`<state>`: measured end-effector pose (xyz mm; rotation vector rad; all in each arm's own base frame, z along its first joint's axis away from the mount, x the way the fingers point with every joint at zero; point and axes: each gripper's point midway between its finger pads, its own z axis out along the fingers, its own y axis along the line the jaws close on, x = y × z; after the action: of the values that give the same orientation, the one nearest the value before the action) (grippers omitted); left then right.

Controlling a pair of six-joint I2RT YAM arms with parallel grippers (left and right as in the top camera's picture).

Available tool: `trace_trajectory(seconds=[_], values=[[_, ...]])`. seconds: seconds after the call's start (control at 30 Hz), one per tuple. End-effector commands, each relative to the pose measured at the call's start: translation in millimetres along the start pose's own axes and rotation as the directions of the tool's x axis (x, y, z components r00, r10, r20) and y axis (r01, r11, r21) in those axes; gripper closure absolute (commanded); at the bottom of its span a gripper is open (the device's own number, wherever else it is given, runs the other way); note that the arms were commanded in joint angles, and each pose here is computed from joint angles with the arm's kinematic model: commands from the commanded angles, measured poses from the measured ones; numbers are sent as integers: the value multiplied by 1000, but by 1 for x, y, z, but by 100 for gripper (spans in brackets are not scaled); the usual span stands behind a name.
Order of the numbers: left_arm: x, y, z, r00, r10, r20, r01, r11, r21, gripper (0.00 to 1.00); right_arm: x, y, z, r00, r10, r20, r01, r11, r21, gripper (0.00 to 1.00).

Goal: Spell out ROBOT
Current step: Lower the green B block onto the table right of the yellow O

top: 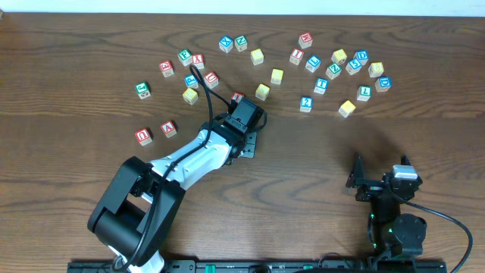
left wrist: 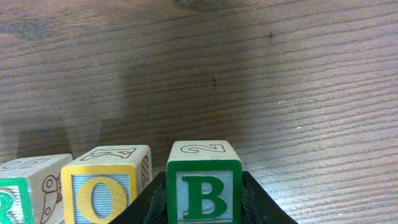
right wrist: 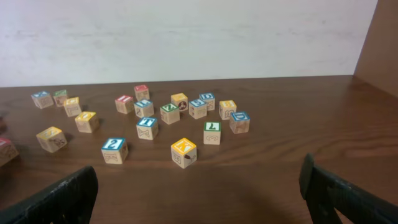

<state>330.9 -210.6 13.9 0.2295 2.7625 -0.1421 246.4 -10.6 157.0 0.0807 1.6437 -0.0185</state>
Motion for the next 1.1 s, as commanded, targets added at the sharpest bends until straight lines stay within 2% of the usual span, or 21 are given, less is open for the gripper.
trace_trajectory(seconds=[0.0,0.13,0.27,0.3,0.33,0.6,0.7,1.07], values=[[6,1,5,1000,22,-21,-23,1000,-3,91,1,1,0,1000,6,-3,-6,1000,-2,1],[6,1,5,1000,22,-21,-23,1000,-3,90,1,1,0,1000,6,-3,-6,1000,-2,1],[6,1,5,1000,22,-21,-23,1000,-3,83,1,1,0,1000,6,-3,-6,1000,-2,1],[6,1,5,1000,22,-21,-23,1000,-3,78,1,1,0,1000,6,-3,-6,1000,-2,1],[6,1,5,1000,22,-21,-23,1000,-3,76,1,1,0,1000,6,-3,-6,1000,-2,1],[6,1,5,1000,22,-21,-23,1000,-3,74,1,1,0,1000,6,-3,-6,1000,-2,1],[6,1,5,1000,22,-21,-23,1000,-3,69,1,1,0,1000,6,-3,-6,1000,-2,1],[6,1,5,1000,22,-21,-23,1000,-3,62,1,1,0,1000,6,-3,-6,1000,-2,1]])
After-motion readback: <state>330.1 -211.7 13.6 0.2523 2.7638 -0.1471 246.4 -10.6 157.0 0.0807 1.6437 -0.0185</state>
